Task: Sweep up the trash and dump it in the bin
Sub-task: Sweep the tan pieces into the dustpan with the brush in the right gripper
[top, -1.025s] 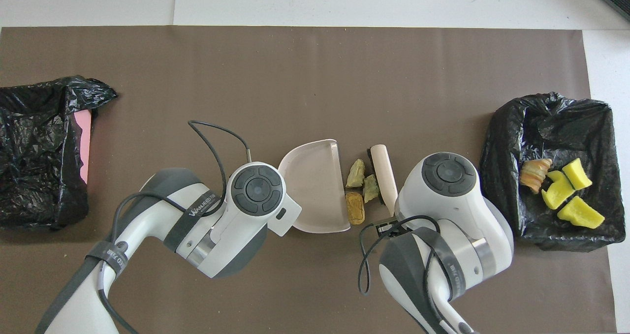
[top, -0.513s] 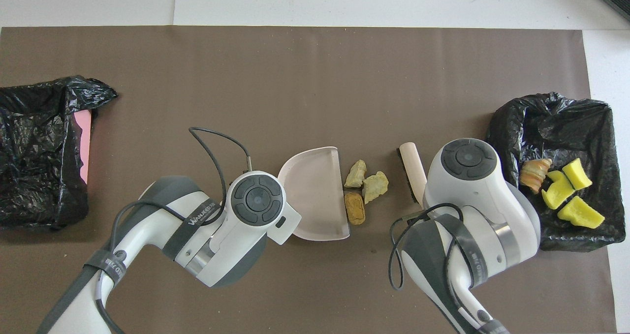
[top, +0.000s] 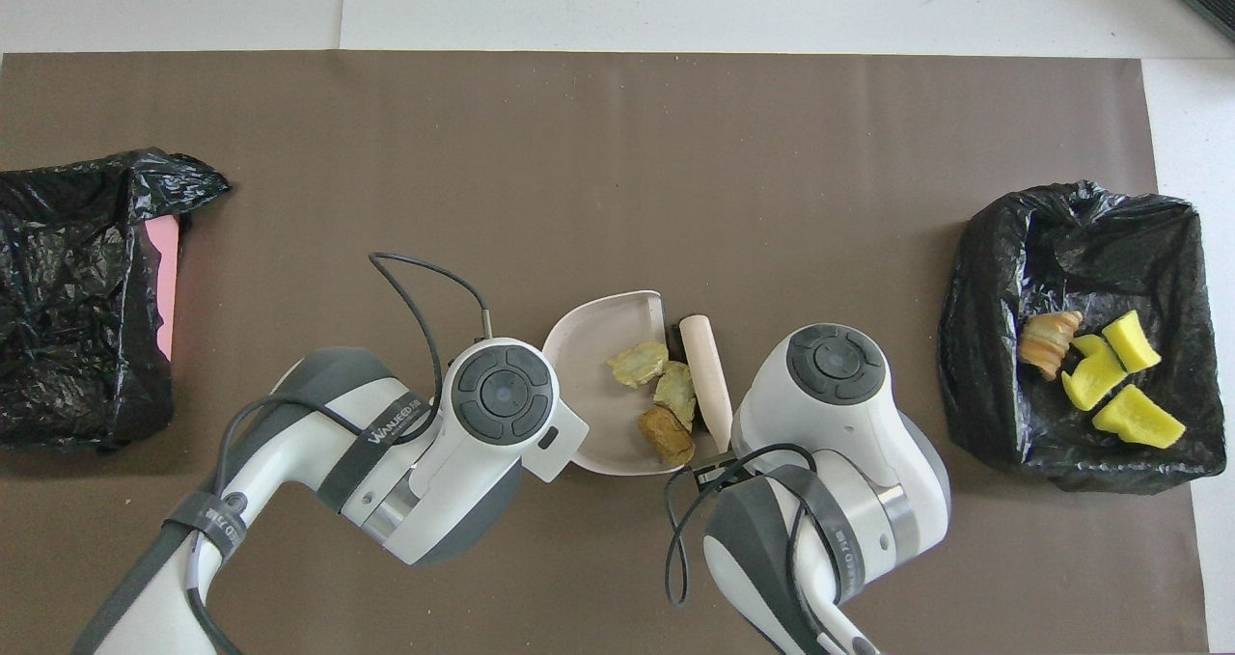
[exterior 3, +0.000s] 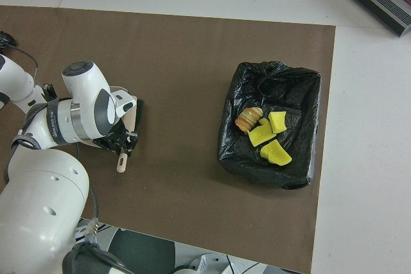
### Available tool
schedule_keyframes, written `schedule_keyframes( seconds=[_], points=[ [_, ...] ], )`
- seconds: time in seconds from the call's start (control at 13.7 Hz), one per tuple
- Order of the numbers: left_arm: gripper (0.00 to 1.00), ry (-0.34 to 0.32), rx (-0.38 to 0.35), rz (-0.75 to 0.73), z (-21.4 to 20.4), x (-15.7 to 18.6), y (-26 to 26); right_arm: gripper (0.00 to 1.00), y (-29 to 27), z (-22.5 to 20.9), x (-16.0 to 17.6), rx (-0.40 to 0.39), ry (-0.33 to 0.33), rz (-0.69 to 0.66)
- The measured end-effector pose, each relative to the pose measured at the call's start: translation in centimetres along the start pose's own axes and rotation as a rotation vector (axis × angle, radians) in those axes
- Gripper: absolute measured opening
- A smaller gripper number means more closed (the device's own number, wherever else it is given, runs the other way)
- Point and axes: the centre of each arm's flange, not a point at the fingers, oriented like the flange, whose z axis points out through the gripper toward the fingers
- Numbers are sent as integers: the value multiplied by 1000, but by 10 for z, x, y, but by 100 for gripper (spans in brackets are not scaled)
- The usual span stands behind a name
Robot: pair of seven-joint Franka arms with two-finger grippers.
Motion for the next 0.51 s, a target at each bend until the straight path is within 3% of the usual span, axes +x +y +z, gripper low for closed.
schedule_keyframes(
  seconds=[0.22,0.51],
  points=[
    [33,-1,-1,-4,1,-2,-1,26,-21,-5,5,72,7,-1],
    [33,-5,-10,-21,5,-19,-13,26,-16,-35,9,68,-28,-3]
  ],
)
